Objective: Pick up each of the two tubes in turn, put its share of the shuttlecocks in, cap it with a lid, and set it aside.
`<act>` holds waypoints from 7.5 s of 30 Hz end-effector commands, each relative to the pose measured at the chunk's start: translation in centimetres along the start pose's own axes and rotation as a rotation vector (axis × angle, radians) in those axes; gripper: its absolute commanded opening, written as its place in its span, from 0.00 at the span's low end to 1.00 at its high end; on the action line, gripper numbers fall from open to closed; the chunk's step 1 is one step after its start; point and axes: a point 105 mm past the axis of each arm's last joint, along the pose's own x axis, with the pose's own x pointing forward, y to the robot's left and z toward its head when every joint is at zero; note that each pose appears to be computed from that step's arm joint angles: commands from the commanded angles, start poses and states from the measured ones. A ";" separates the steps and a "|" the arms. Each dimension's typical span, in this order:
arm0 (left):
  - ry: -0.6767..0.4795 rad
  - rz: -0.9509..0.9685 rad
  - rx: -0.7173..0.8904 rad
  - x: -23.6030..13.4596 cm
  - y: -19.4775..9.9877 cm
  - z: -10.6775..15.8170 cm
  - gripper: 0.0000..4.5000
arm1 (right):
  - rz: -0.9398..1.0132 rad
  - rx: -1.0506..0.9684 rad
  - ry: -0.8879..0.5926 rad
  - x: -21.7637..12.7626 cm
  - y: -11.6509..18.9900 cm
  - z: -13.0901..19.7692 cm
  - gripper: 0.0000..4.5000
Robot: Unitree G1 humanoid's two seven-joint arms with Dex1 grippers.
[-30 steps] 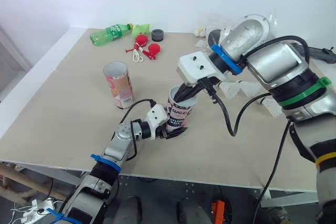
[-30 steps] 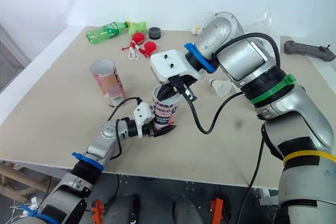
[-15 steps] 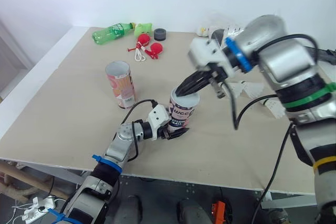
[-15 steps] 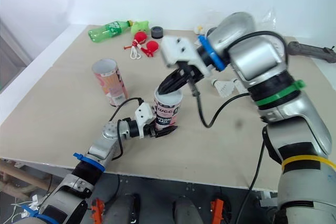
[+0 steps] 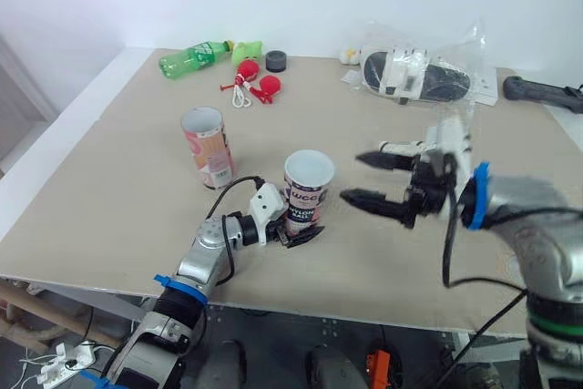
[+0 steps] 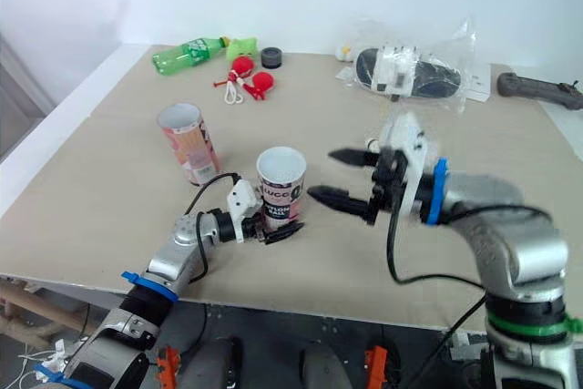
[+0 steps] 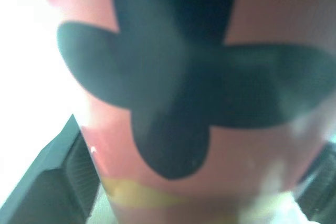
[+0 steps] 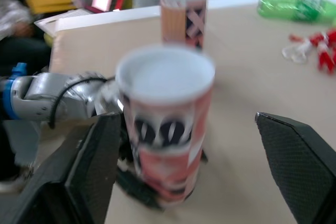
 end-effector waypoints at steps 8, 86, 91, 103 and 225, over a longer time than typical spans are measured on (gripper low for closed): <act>0.053 -0.001 -0.021 -3.3 0.5 -0.9 1.00 | -0.126 0.010 -0.054 2.6 2.0 -4.7 1.00; -0.126 -0.093 0.008 0.9 -0.2 9.4 1.00 | -1.087 -0.050 -0.487 -8.8 -10.6 2.9 0.72; -0.179 -0.181 0.037 4.5 -1.6 11.5 1.00 | -1.493 -0.138 -0.420 -18.2 -11.2 1.8 0.72; -0.234 -0.216 0.038 6.7 -3.5 12.2 1.00 | -1.929 0.086 -0.210 -29.8 -11.9 -7.4 0.72; -0.044 0.934 -0.068 -9.5 13.3 2.1 1.00 | 0.035 -0.014 -0.166 4.4 2.2 0.6 0.99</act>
